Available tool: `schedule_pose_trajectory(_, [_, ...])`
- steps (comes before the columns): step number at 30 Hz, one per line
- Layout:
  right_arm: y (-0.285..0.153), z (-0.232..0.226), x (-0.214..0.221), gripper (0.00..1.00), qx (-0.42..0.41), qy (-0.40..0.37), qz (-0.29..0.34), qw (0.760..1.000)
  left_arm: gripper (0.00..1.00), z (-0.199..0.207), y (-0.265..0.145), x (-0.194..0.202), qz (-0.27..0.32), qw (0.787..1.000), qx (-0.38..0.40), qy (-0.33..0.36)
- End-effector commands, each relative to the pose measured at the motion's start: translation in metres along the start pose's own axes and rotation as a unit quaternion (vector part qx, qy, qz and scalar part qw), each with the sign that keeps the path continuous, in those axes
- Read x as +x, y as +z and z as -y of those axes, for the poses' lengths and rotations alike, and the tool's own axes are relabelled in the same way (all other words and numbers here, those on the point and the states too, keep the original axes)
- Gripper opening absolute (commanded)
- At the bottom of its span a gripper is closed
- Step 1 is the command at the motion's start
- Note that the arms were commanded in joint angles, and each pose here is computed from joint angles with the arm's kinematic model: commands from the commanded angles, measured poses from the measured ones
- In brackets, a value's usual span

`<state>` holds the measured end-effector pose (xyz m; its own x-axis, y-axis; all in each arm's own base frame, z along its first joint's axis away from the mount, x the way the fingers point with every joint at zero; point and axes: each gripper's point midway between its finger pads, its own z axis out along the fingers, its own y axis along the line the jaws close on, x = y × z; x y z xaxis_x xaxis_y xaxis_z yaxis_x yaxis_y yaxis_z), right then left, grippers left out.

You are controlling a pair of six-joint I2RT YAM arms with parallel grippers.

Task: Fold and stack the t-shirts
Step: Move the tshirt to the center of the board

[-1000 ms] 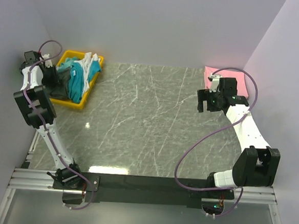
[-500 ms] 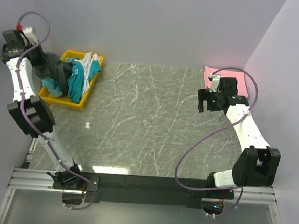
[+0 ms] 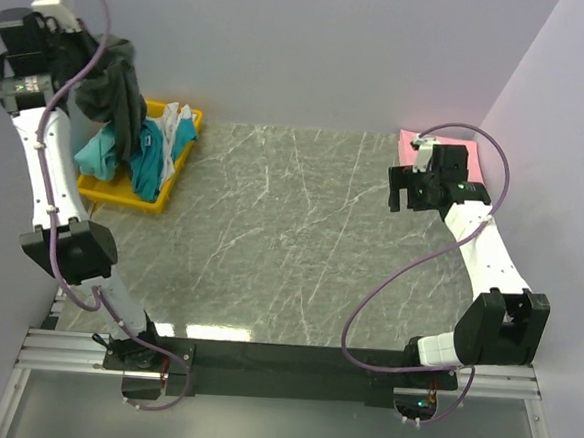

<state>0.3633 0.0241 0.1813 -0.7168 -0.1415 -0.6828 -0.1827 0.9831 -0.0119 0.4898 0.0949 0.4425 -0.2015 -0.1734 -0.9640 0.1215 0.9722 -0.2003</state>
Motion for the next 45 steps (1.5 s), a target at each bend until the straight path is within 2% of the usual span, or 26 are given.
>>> schedule_pose_trajectory(1, [-0.019, 0.005, -0.026, 1.0, 0.006, 0.006, 0.039, 0.999, 0.0, 0.1, -0.046, -0.089, 0.136, 0.984, 0.072, 0.093])
schedule_pose_trajectory(2, [-0.02, 0.006, -0.028, 1.0, 0.006, 0.008, 0.043, 0.999, 0.0, 0.128, -0.053, -0.096, 0.153, 0.978, 0.09, 0.11])
schedule_pose_trajectory(5, [-0.023, 0.007, -0.031, 1.0, 0.002, 0.016, 0.048, 0.999, 0.0, 0.157, -0.07, -0.121, 0.207, 0.966, 0.094, 0.123])
schedule_pose_trajectory(10, [-0.028, 0.007, -0.039, 1.0, 0.004, 0.022, 0.061, 0.998, 0.0, 0.215, -0.099, -0.149, 0.275, 0.939, 0.171, 0.117])
schedule_pose_trajectory(11, [-0.03, 0.016, -0.039, 1.0, 0.012, 0.032, 0.063, 0.997, 0.0, 0.231, -0.114, -0.159, 0.301, 0.925, 0.2, 0.119])
schedule_pose_trajectory(16, [-0.033, 0.021, -0.043, 1.0, 0.01, 0.046, 0.069, 0.996, 0.01, 0.281, -0.138, -0.167, 0.321, 0.895, 0.297, 0.088])
schedule_pose_trajectory(17, [-0.034, 0.02, -0.043, 1.0, 0.007, 0.048, 0.07, 0.996, 0.01, 0.289, -0.14, -0.165, 0.313, 0.892, 0.319, 0.064])
schedule_pose_trajectory(18, [-0.034, 0.022, -0.043, 1.0, 0.007, 0.051, 0.07, 0.996, 0.01, 0.305, -0.142, -0.156, 0.303, 0.882, 0.354, 0.068])
schedule_pose_trajectory(20, [-0.034, 0.022, -0.044, 1.0, 0.003, 0.052, 0.07, 0.996, 0.01, 0.319, -0.142, -0.147, 0.287, 0.879, 0.375, 0.061])
schedule_pose_trajectory(23, [-0.033, 0.022, -0.044, 1.0, -0.003, 0.058, 0.068, 0.996, 0.01, 0.345, -0.13, -0.108, 0.215, 0.877, 0.428, 0.028])
schedule_pose_trajectory(24, [-0.033, 0.021, -0.045, 1.0, -0.009, 0.06, 0.068, 0.996, 0.01, 0.344, -0.112, -0.084, 0.175, 0.885, 0.431, 0.005])
schedule_pose_trajectory(26, [-0.031, 0.021, -0.043, 1.0, -0.015, 0.062, 0.061, 0.996, 0.01, 0.344, -0.105, -0.058, 0.13, 0.887, 0.443, -0.024])
schedule_pose_trajectory(28, [-0.03, 0.02, -0.042, 1.0, -0.025, 0.061, 0.059, 0.996, 0.01, 0.33, -0.073, -0.002, 0.061, 0.902, 0.424, -0.049])
schedule_pose_trajectory(29, [-0.03, 0.019, -0.04, 1.0, -0.026, 0.06, 0.057, 0.996, 0.01, 0.315, -0.057, 0.036, 0.023, 0.913, 0.404, -0.054])
schedule_pose_trajectory(31, [-0.028, 0.013, -0.037, 1.0, -0.046, 0.051, 0.051, 0.996, 0.0, 0.293, -0.04, 0.078, -0.016, 0.926, 0.373, -0.055])
schedule_pose_trajectory(32, [-0.028, 0.01, -0.035, 1.0, -0.055, 0.049, 0.046, 0.996, 0.01, 0.264, -0.025, 0.101, -0.038, 0.942, 0.331, -0.05])
schedule_pose_trajectory(34, [-0.024, 0.002, -0.029, 0.99, -0.08, 0.046, 0.032, 0.995, 0.01, 0.22, -0.002, 0.166, -0.11, 0.95, 0.283, -0.068])
schedule_pose_trajectory(35, [-0.022, -0.002, -0.024, 0.98, -0.091, 0.044, 0.024, 0.995, 0.01, 0.18, 0.003, 0.199, -0.153, 0.953, 0.254, -0.059])
schedule_pose_trajectory(36, [-0.018, -0.007, -0.02, 0.98, -0.102, 0.045, 0.014, 0.994, 0.05, 0.159, 0.005, 0.22, -0.183, 0.951, 0.241, -0.059])
schedule_pose_trajectory(38, [-0.012, -0.024, -0.006, 0.97, -0.138, 0.042, -0.009, 0.99, 0.28, 0.103, 0.004, 0.275, -0.273, 0.937, 0.208, -0.068])
schedule_pose_trajectory(39, [-0.007, -0.03, 0.002, 0.95, -0.147, 0.034, -0.024, 0.988, 0.58, 0.089, 0.004, 0.288, -0.294, 0.931, 0.202, -0.074])
schedule_pose_trajectory(40, [-0.003, -0.034, 0.009, 0.94, -0.148, 0.026, -0.035, 0.988, 0.73, 0.074, 0.004, 0.306, -0.319, 0.924, 0.194, -0.087])
schedule_pose_trajectory(41, [0.003, -0.04, 0.022, 0.93, -0.152, 0.022, -0.052, 0.987, 0.8, 0.055, 0.0, 0.306, -0.321, 0.926, 0.181, -0.087])
schedule_pose_trajectory(42, [0.007, -0.053, 0.028, 0.9, -0.165, 0.006, -0.062, 0.984, 0.96, 0.048, -0.005, 0.31, -0.331, 0.923, 0.174, -0.087])
schedule_pose_trajectory(44, [0.015, -0.062, 0.039, 0.86, -0.174, 0.0, -0.073, 0.982, 0.99, 0.039, -0.006, 0.302, -0.321, 0.932, 0.163, -0.045])
schedule_pose_trajectory(45, [0.021, -0.071, 0.044, 0.8, -0.184, -0.003, -0.084, 0.979, 0.99, 0.036, -0.003, 0.295, -0.307, 0.938, 0.158, -0.025])
